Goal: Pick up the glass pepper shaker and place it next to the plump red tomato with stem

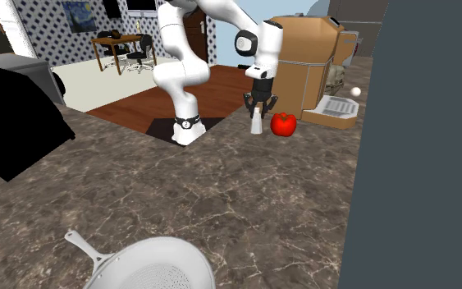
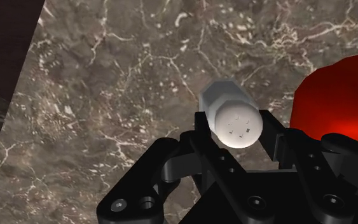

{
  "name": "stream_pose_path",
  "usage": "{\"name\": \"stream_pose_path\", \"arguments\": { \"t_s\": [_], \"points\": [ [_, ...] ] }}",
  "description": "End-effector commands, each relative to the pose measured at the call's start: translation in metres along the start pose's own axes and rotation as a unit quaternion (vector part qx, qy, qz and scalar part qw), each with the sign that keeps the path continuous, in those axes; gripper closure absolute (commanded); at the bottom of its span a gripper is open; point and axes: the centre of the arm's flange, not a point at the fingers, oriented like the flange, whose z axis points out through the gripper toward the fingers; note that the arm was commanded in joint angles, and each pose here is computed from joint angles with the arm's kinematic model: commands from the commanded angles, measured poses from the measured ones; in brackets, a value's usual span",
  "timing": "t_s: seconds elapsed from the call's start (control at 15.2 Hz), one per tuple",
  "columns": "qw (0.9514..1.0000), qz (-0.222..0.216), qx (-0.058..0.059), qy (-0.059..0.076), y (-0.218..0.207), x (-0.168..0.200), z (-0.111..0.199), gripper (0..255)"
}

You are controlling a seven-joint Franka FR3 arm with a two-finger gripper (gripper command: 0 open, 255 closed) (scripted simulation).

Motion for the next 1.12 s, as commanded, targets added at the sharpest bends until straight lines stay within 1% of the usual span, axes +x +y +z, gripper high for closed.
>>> {"name": "stream_pose_path", "arguments": {
  "t_s": [0.0, 0.33, 0.59, 1.06],
  "points": [
    [1.0, 0.0, 0.0, 0.0, 0.0, 0.0, 0.0, 0],
    [1.0, 0.0, 0.0, 0.0, 0.0, 0.0, 0.0, 0],
    [1.0, 0.0, 0.0, 0.0, 0.0, 0.0, -0.05, 0],
    [1.0, 0.0, 0.0, 0.0, 0.0, 0.0, -0.05, 0]
  ]
}}
